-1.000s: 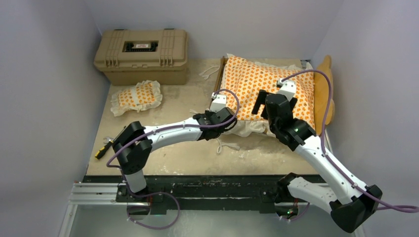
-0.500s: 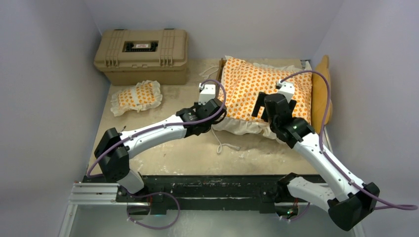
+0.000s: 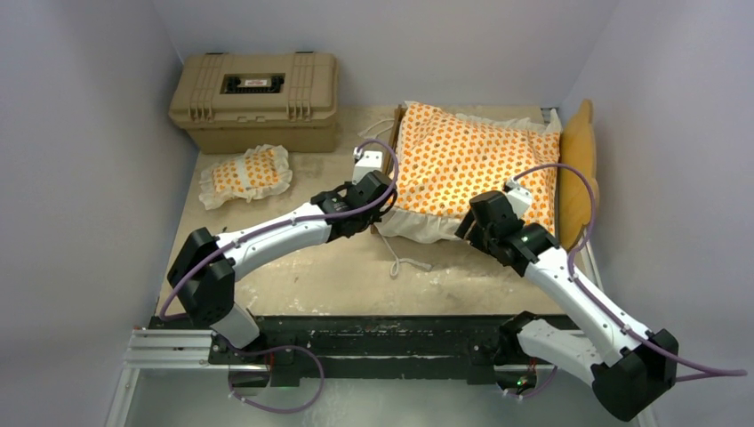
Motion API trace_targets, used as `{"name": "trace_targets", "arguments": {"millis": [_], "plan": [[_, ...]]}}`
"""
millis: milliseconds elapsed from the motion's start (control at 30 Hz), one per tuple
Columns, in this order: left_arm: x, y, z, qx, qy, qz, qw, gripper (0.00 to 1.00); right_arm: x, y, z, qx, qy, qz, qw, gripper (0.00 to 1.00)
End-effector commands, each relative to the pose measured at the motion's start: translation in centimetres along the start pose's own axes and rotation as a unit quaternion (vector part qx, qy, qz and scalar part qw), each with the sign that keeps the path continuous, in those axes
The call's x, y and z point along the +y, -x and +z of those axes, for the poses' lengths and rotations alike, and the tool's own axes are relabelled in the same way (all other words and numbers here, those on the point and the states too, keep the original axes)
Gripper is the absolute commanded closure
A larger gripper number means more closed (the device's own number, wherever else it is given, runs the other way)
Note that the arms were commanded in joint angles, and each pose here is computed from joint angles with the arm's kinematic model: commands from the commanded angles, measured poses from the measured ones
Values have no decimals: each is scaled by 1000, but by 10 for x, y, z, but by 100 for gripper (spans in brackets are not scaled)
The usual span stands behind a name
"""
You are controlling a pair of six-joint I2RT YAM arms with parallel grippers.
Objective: Set up the pet bed
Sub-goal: Adjust the mattress on the bed frame.
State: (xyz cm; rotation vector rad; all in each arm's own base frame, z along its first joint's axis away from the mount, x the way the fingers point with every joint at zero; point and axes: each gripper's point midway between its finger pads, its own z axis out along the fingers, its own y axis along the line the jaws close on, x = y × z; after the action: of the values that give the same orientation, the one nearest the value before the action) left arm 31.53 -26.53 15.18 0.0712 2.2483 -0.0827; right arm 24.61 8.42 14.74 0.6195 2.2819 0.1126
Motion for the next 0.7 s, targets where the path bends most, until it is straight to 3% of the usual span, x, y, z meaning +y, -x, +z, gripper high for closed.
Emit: {"name": "trace_targets", "arguments": {"millis": [0, 133, 367, 533, 667], "plan": [[-10, 9, -1, -11, -33, -4, 999, 100, -8, -7, 3, 3, -23, 74, 997, 30], [-13, 9, -1, -11, -42, -5, 999, 100, -21, -15, 11, 1, -52, 84, 995, 33], [-13, 10, -1, -16, -44, -3, 999, 100, -30, -18, 23, -17, -71, 97, 993, 49], [-12, 13, -1, -19, -43, -1, 999, 100, -38, -15, 29, -31, -92, 95, 991, 73], [-9, 17, -2, -25, -41, -2, 999, 100, -46, -7, 27, -42, -113, 94, 988, 100]]}}
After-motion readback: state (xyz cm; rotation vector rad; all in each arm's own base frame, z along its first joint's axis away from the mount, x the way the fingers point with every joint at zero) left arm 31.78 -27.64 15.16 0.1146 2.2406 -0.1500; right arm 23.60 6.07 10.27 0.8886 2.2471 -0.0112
